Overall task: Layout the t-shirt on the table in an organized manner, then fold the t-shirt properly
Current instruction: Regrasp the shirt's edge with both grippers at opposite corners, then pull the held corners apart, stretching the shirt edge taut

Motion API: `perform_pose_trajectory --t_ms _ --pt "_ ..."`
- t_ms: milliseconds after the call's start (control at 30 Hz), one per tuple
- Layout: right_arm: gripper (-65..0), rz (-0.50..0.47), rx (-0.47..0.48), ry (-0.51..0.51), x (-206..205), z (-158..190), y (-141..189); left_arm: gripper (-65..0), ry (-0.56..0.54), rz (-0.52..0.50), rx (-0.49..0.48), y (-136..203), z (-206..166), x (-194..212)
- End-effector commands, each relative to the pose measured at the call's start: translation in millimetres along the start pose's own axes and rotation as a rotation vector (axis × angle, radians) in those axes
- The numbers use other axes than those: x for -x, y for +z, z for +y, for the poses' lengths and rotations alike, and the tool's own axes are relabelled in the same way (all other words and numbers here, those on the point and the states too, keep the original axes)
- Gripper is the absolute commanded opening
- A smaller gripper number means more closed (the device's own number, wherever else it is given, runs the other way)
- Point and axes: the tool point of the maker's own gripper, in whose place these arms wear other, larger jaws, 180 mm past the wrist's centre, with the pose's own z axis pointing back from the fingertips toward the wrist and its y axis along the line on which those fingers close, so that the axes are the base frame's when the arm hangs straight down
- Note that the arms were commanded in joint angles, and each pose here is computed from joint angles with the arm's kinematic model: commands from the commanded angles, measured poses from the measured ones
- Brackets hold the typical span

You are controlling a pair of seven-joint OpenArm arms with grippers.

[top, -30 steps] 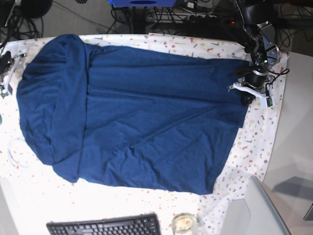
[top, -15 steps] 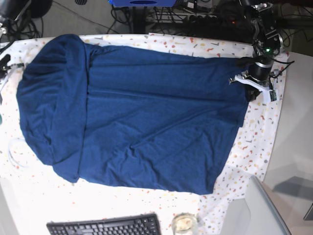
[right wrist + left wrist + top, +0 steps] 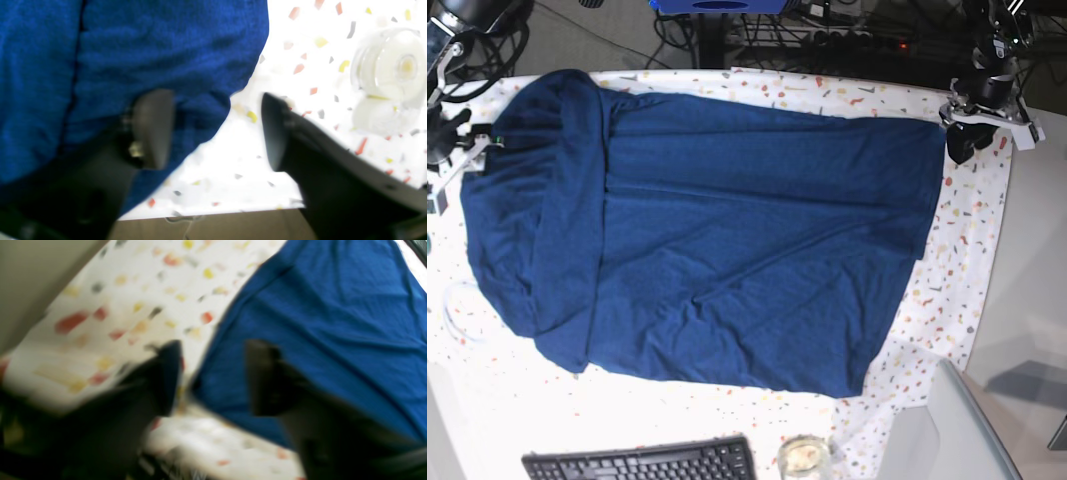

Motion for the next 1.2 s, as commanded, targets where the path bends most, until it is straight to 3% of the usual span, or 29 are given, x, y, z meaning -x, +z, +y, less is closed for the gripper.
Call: perform_pose_trajectory --t_ms 0,67,267,367,500,567,733,1167 --pt "-17.6 -0.045 0.010 -0.001 -10.8 -6.0 5.7 -25.5 -0.003 -0.030 0.018 0.3 -1.7 -9.4" --pt "-13.2 -0.054 -0.015 -0.020 -7.3 -1.8 6.4 -23.0 0.009 -0.014 0.013 -1.4 0.9 -2.5" --pt "-14.3 -0.068 -0.057 -0.055 -0.5 5.1 8.0 -23.0 0.076 0.020 0.009 -19.0 1.4 14.5" --pt "-14.3 -0.068 -0.057 -0.055 -0.5 5.1 8.0 -23.2 0.072 0.045 0.070 -27.7 -14.7 23.1" --pt "-14.3 -0.085 0.013 -0.137 6.2 -24.4 18.0 -23.5 0.060 0.090 0.113 -32.2 -30.5 38.7" --pt "-13.7 -0.100 0.044 -0.184 7.8 -38.2 23.4 -28.6 0.059 0.099 0.121 -32.1 -33.8 42.5" --pt "-10.5 -0.048 -0.015 -0.283 30.6 -35.7 18.6 -65.0 0.054 0.104 0.115 -28.8 -30.2 44.1" --pt "-10.5 0.076 -0.099 -0.366 78.1 -11.0 -1.3 -65.0 0.007 0.095 0.114 -13.0 -26.5 38.6"
